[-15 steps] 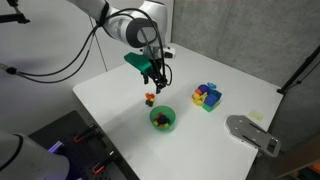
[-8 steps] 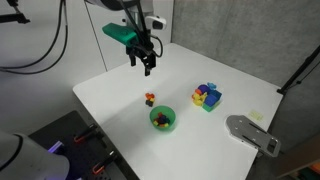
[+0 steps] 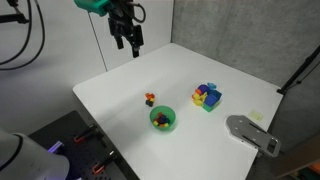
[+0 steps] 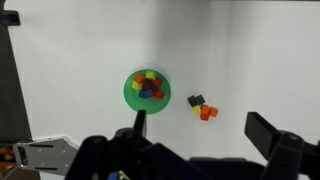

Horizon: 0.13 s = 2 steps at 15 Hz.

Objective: Put one brown block in the bowl

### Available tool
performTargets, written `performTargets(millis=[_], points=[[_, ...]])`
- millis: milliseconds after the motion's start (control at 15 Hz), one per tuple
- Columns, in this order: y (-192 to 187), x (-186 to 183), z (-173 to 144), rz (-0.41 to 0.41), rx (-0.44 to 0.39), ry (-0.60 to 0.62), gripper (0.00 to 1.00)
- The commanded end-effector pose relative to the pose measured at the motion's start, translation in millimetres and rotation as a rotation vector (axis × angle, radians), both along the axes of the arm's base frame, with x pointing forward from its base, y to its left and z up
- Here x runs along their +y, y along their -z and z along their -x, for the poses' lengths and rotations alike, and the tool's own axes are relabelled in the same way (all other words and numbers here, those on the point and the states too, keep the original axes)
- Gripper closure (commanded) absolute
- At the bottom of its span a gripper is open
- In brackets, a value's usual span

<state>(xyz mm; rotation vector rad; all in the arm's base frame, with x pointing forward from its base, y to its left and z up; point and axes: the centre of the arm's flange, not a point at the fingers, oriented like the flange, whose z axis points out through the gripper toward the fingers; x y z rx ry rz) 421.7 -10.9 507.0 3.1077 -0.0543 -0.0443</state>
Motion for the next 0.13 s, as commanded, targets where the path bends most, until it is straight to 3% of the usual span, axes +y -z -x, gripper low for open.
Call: performTargets(millis=[0, 67], points=[[-2.6, 0.0, 1.7, 0.0, -0.003, 0.001, 0.0], [-3.6, -0.3, 2.4, 0.001, -0.005, 0.002, 0.0]])
